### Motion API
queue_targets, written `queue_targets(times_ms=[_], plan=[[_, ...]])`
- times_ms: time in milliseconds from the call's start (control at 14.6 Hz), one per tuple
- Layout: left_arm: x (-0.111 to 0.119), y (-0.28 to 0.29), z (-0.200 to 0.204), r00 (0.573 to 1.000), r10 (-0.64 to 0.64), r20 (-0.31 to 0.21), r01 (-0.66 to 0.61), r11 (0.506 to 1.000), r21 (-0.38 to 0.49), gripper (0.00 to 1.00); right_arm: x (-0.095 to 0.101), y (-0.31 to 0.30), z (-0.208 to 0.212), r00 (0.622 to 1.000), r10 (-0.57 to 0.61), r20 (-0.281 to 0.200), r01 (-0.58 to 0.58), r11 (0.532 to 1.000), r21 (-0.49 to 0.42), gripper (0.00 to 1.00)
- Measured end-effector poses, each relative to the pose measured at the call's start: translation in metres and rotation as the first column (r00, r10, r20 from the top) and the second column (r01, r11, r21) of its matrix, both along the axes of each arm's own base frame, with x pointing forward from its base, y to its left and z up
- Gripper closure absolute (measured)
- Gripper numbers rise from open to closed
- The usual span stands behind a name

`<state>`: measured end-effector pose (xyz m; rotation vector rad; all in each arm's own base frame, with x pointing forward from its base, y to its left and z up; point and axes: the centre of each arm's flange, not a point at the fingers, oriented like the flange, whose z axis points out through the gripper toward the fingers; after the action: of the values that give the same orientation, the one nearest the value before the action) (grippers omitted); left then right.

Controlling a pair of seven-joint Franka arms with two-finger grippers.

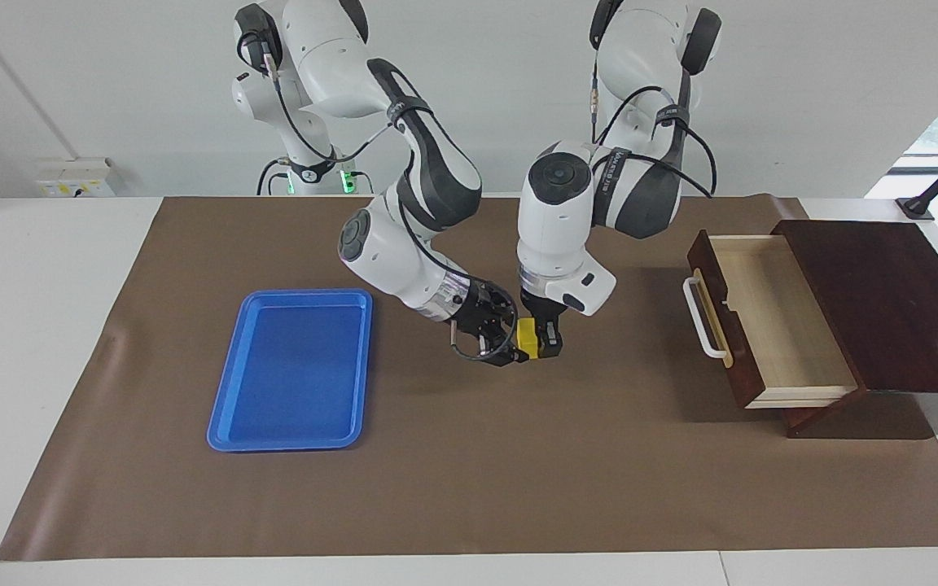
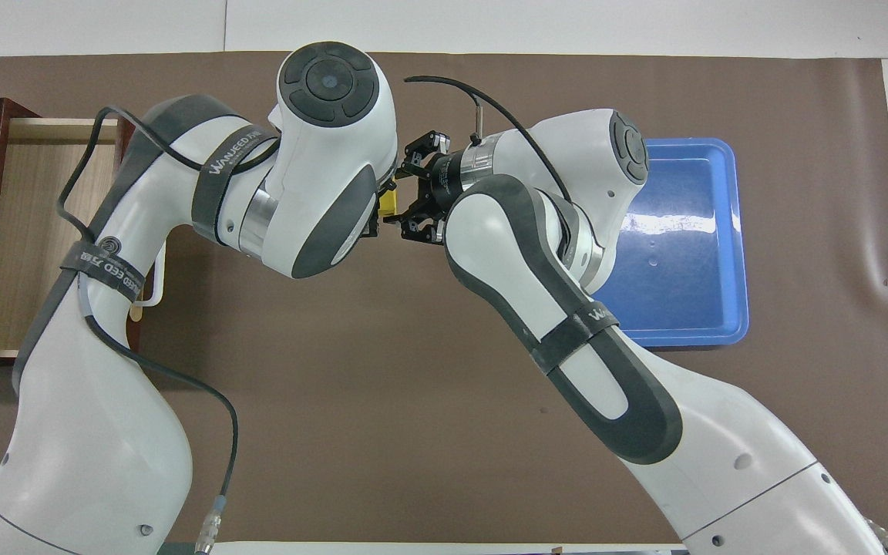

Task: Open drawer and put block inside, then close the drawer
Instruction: 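Pass the yellow block from the right gripper to the left gripper, then carry the block into the drawer with the left gripper while the right gripper withdraws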

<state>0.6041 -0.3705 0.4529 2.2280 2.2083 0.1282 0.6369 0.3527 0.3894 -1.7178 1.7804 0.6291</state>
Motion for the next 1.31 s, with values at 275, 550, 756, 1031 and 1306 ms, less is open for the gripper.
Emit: queue_targets(times_ms=[275, 550, 756, 1031, 1306], plan=[[0.005, 0.013, 0.008, 1.000, 0.021, 0.003, -0.021, 1.000, 0.006, 0.44, 0.000, 0.000, 0.000, 1.000, 0.000, 0.000, 0.000, 1.000, 0.000, 0.18], [0.018, 0.071, 0.046, 1.000, 0.021, -0.012, -0.021, 1.000, 0.016, 0.44, 0.004, -0.007, 0.000, 1.000, -0.011, 0.002, 0.011, 1.000, -0.003, 0.16], [0.026, 0.121, 0.066, 0.999, -0.019, -0.049, 0.020, 1.000, 0.011, 0.44, 0.011, -0.020, 0.001, 1.000, -0.028, 0.006, 0.029, 1.000, -0.009, 0.04], [0.030, 0.202, 0.107, 0.994, -0.087, -0.065, 0.085, 0.996, -0.034, 0.44, 0.021, -0.050, 0.014, 0.997, 0.055, 0.052, -0.047, 0.989, -0.140, 0.00], [0.032, 0.289, 0.126, 0.983, -0.165, -0.082, 0.161, 0.985, -0.055, 0.44, 0.014, -0.093, 0.066, 0.945, 0.306, 0.113, -0.252, 0.905, -0.342, 0.00]])
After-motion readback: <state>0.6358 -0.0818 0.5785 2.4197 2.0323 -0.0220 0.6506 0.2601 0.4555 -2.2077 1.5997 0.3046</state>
